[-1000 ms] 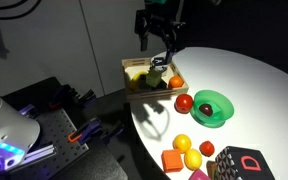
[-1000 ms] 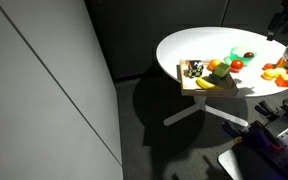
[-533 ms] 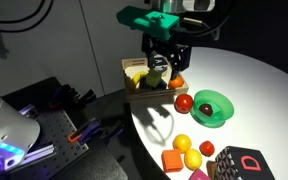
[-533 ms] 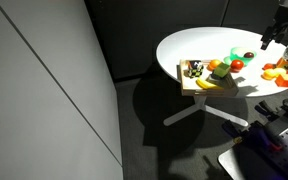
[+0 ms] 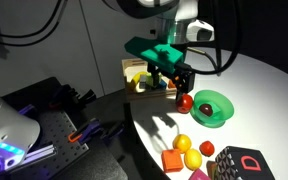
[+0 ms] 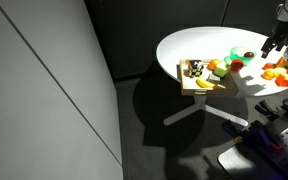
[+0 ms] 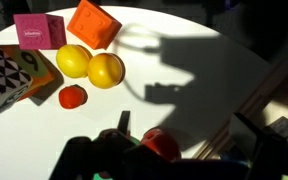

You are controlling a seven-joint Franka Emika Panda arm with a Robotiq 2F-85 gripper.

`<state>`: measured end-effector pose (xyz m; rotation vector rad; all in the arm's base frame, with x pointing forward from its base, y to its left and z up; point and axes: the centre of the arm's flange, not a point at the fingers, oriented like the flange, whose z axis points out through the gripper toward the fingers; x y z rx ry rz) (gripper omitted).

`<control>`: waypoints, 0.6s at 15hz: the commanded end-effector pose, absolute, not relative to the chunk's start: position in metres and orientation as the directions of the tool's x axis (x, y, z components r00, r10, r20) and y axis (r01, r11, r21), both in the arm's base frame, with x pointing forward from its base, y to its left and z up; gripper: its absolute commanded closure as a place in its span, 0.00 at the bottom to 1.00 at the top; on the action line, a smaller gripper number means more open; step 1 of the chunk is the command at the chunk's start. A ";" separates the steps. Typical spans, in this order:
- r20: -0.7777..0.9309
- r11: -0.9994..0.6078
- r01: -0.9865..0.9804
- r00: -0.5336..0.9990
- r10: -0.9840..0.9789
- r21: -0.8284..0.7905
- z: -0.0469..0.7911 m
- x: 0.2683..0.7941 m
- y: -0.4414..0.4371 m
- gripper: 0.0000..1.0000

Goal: Shift one toy lemon to the wooden tray

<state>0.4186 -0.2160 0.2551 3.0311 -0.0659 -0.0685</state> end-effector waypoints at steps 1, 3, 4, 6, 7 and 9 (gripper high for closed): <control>-0.057 -0.988 -0.042 0.997 -0.051 0.146 0.241 0.410 -0.236 0.00; -0.070 -0.987 -0.043 0.996 -0.054 0.156 0.234 0.403 -0.246 0.00; -0.075 -0.986 -0.040 0.996 -0.053 0.160 0.230 0.399 -0.251 0.00; -0.085 -0.985 -0.037 0.995 -0.051 0.168 0.221 0.393 -0.261 0.00; -0.087 -0.985 -0.033 0.995 -0.049 0.170 0.217 0.390 -0.266 0.00; -0.084 -0.983 -0.029 0.995 -0.045 0.179 0.207 0.386 -0.276 0.00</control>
